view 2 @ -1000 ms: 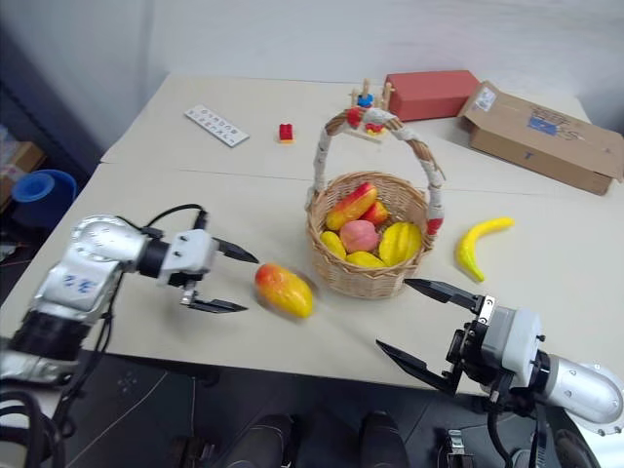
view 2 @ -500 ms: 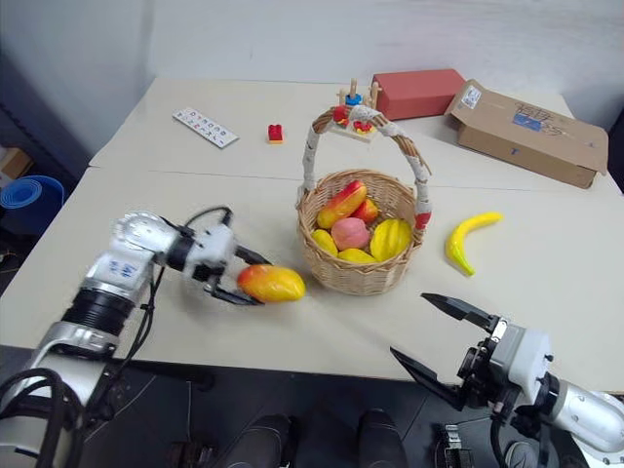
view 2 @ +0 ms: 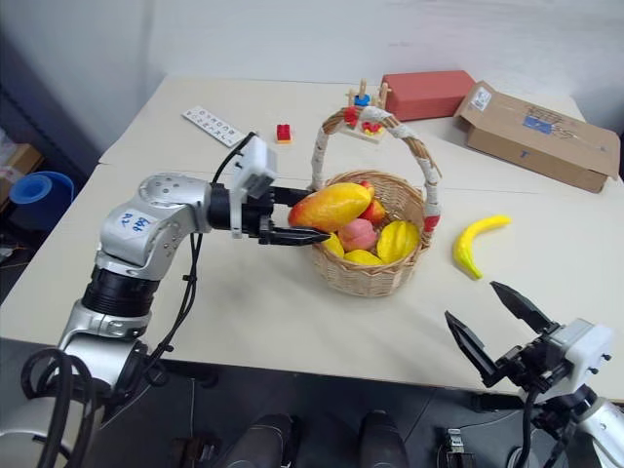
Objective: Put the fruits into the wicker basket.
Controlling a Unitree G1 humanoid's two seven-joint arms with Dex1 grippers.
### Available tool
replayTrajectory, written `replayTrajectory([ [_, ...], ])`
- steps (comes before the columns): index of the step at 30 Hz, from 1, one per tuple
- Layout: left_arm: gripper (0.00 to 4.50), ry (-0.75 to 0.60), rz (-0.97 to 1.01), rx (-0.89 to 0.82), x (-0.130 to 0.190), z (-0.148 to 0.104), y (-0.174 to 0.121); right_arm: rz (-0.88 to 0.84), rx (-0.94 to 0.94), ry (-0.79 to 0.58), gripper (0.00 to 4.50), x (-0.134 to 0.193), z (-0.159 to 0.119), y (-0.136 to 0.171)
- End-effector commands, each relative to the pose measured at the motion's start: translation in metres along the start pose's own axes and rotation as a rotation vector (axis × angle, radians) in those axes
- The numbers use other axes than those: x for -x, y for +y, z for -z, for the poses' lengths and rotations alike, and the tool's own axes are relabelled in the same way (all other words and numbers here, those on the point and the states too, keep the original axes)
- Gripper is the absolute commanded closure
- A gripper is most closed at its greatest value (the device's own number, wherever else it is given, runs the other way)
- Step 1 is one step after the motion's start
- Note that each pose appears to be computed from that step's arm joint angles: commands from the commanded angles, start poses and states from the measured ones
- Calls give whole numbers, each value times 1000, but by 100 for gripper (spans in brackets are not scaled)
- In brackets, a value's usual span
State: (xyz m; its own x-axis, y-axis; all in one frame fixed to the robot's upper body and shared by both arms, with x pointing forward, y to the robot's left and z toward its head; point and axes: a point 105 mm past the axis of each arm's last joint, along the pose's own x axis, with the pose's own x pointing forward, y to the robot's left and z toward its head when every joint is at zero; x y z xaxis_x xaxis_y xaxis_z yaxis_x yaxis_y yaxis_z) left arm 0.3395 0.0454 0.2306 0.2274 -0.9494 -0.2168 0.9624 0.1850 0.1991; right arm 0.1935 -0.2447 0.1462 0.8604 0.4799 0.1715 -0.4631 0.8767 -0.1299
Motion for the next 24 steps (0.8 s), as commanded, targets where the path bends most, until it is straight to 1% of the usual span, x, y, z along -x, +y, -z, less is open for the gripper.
replayTrajectory([
  [1, 3, -83, -62, -65, 16, -15, 8, 105, 49, -8, 0, 16, -6, -16],
  [4, 3, -183, -78, -101, 37, -22, 10, 164, 75, 17, 0, 30, -2, -22],
  [6, 3, -200, -99, -152, 64, -13, 11, 229, 95, 39, 0, 46, 2, -29],
  [9, 3, -201, -98, -183, 99, 2, 3, 295, 95, 78, 0, 66, 9, -34],
  [12, 3, -120, -96, -195, 126, 24, -9, 322, 92, 123, 0, 79, 16, -39],
  [14, 3, -106, -77, -193, 131, 23, -18, 315, 89, 122, 0, 71, 12, -47],
  [16, 3, -115, -67, -185, 131, 14, -21, 286, 88, 103, 0, 50, 1, -55],
  [17, 3, -112, -64, -181, 130, 9, -21, 283, 72, 114, 0, 38, -3, -61],
  [20, 3, -84, -76, -209, 126, -6, -16, 286, 6, 239, 0, 0, -6, -82],
  [23, 3, -83, -39, -210, 120, -24, -18, 254, -82, 290, 0, -40, -19, -93],
  [24, 3, -85, -23, -207, 118, -31, -18, 237, -109, 336, 0, -52, -20, -95],
])
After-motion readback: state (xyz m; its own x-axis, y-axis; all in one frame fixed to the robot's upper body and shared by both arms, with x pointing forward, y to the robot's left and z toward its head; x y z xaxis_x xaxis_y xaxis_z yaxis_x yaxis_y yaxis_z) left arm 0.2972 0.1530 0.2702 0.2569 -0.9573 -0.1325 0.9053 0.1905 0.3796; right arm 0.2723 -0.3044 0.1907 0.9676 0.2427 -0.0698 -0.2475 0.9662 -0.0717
